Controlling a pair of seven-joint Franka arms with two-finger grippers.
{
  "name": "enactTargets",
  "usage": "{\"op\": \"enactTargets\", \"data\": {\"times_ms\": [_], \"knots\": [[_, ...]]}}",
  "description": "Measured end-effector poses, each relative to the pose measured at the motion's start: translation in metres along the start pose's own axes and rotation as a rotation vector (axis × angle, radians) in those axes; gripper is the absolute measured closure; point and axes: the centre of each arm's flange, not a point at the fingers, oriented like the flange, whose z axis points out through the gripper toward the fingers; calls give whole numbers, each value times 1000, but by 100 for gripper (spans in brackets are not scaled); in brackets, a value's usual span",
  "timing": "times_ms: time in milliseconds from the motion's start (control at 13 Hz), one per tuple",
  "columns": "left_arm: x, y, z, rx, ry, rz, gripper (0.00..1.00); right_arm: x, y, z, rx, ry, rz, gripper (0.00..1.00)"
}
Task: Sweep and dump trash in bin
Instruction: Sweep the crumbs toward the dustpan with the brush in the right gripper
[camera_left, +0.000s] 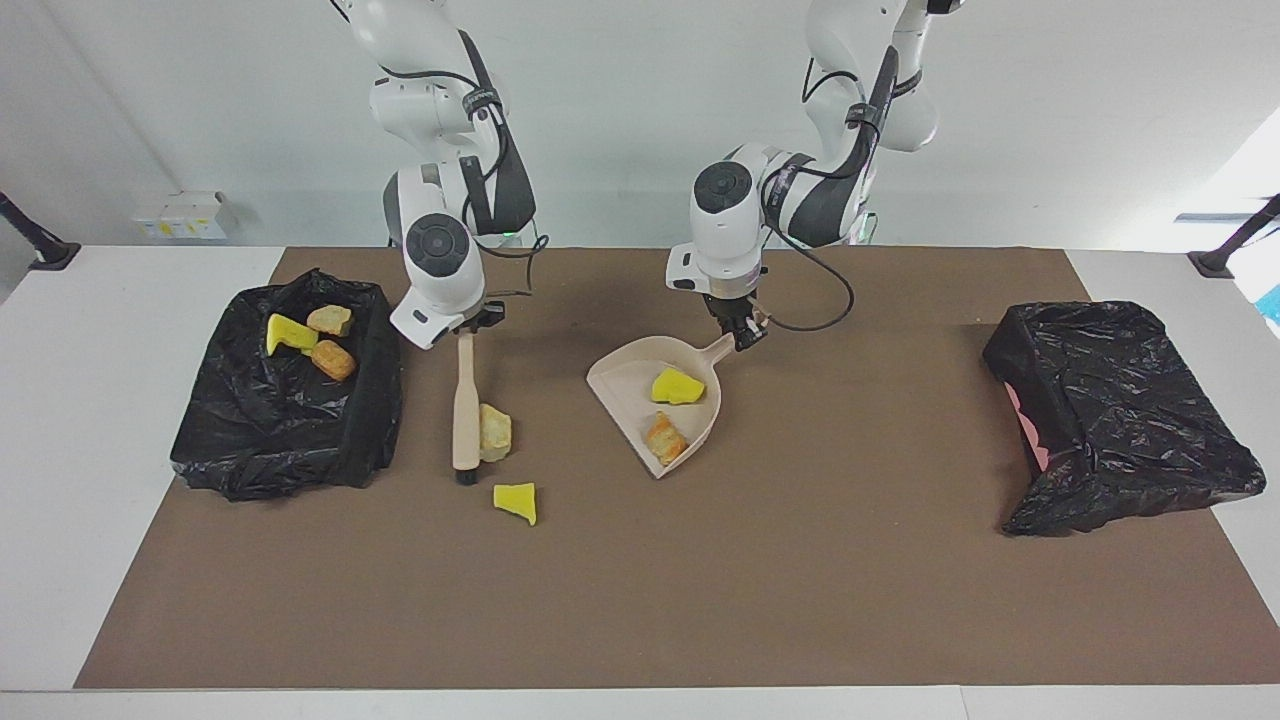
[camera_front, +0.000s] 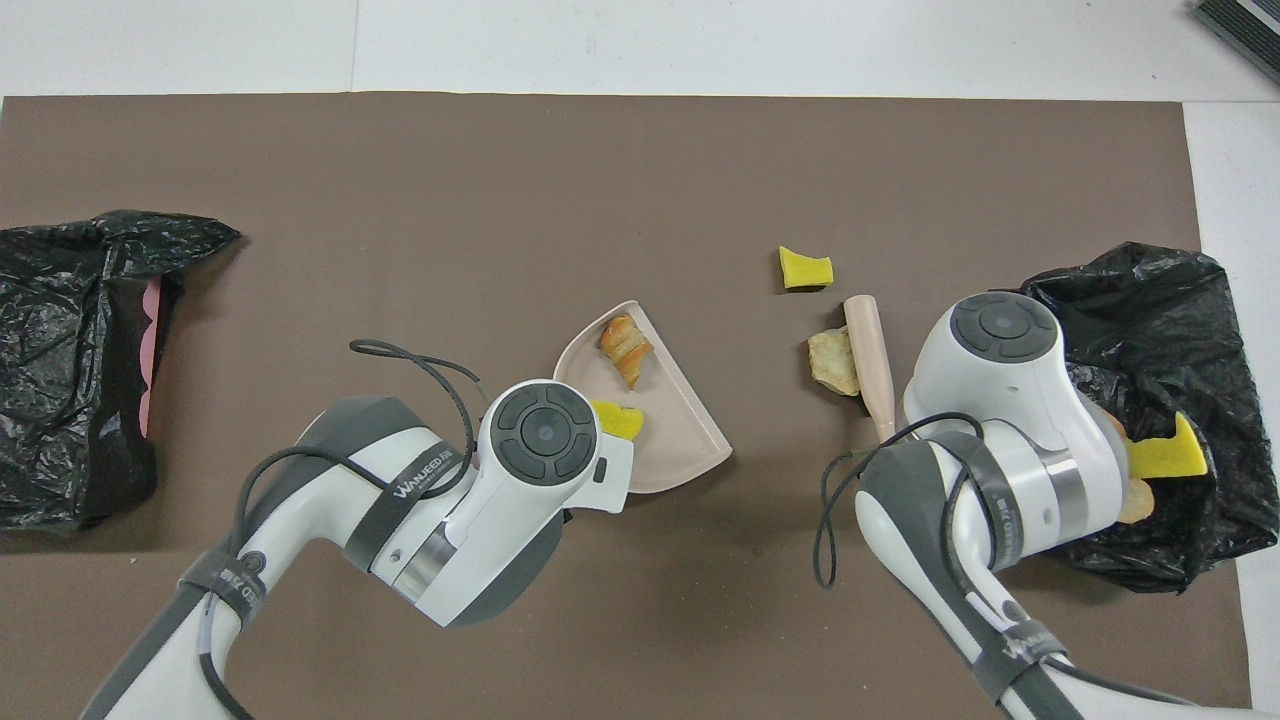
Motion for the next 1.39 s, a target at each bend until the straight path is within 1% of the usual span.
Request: {"op": "enactTargets", "data": {"times_ms": [77, 308, 385, 539, 693, 770, 925, 1002, 1156, 1233, 1310, 1387], "knots": [[-1, 0, 0, -1, -7, 11, 68, -3, -19, -1, 31, -3, -19, 72], [-1, 0, 1, -2, -11, 125, 68, -15, -72, -5, 127, -15, -69, 72], [-1, 0, 1, -2, -11, 161, 68, -17, -82, -6, 144, -17, -94, 72], [0, 0, 3, 3, 1, 220, 68, -20, -91, -7, 209, -19, -194, 72], [4, 0, 7, 23, 49, 241, 68, -20, -90, -8, 276, -15, -320, 72], [6, 0, 9, 32, 70, 242, 68, -18, -84, -8, 323, -11, -362, 72], [6, 0, 10, 36, 79, 241, 68, -11, -55, -12, 414, 8, -381, 72], [6, -1, 10, 36, 79, 241, 68, -9, -38, -15, 440, 10, -374, 72], [5, -3, 10, 34, 76, 237, 68, -7, -15, -33, 467, 10, -352, 72], [4, -4, 10, 33, 72, 234, 68, -7, -9, -40, 459, 21, -338, 72], [3, -6, 8, 30, 65, 228, 68, -5, -4, -44, 421, 29, -318, 72], [3, -8, 6, 26, 57, 209, 68, -1, 3, -47, 343, 50, -299, 72]]}}
